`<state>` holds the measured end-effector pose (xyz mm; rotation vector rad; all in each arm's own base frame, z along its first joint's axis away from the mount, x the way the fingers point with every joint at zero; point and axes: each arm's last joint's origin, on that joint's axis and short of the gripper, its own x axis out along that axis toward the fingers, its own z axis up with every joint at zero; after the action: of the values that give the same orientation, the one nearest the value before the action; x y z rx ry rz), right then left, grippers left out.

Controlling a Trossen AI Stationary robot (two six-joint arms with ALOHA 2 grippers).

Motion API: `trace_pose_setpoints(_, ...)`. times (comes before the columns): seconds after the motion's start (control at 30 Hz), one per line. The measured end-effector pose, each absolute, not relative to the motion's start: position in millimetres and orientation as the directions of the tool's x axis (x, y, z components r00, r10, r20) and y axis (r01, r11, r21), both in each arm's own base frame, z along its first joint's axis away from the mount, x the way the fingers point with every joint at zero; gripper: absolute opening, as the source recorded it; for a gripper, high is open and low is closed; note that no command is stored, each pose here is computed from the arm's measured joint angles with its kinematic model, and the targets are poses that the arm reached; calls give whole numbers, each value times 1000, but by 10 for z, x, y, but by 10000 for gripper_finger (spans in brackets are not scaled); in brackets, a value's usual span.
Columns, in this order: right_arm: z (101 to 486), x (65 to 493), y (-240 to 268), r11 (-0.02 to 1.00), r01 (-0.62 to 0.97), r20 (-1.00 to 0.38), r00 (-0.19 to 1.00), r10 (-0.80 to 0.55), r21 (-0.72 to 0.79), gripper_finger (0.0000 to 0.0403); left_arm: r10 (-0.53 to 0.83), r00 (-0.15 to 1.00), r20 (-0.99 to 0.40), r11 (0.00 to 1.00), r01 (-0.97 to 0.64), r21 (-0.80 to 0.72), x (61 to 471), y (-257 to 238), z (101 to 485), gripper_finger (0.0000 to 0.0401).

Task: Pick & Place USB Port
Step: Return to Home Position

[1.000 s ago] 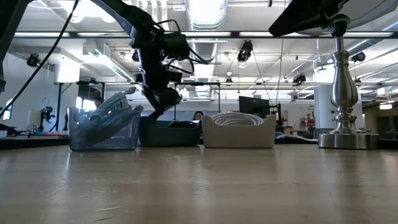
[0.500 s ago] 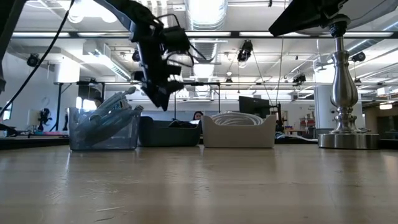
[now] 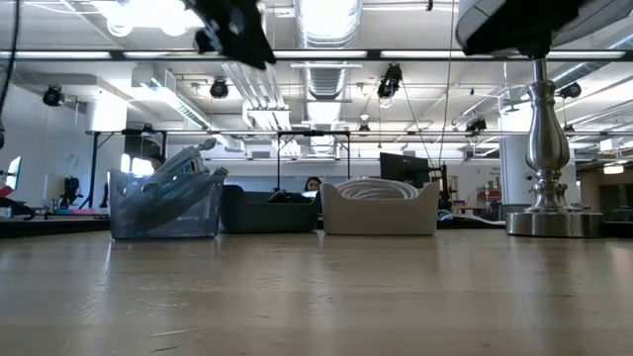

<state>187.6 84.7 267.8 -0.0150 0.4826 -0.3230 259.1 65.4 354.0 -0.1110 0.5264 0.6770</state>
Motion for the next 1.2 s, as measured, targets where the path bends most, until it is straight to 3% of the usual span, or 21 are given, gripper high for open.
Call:
trace_pose_setpoints(0.17,2511,1635,733,978,208,-445,874,-196,-24,94,447,825,-346,893,-436,113,2275,169,3437,177)
trace_pose_setpoints(0.33,2348,1454,702,993,-75,-303,948,99,89,88,298,933,-202,952,-276,133,1955,-151,3041,177)
trace_pose_setpoints(0.43,2285,1342,692,959,-280,-198,938,285,51,86,270,956,-115,957,-253,142,1754,-180,2802,176)
trace_pose_setpoints(0.53,2225,1213,669,901,-433,-142,892,430,6,88,326,945,-25,940,-321,118,1544,-119,2586,175)
trace_pose_setpoints(0.77,2113,1001,530,898,-439,-36,898,438,-24,89,348,925,152,935,-355,17,1162,-37,2216,174)
trace_pose_setpoints(1.2,2080,761,380,900,-433,72,897,436,-47,91,332,902,276,935,-353,28,934,-7,1989,172)
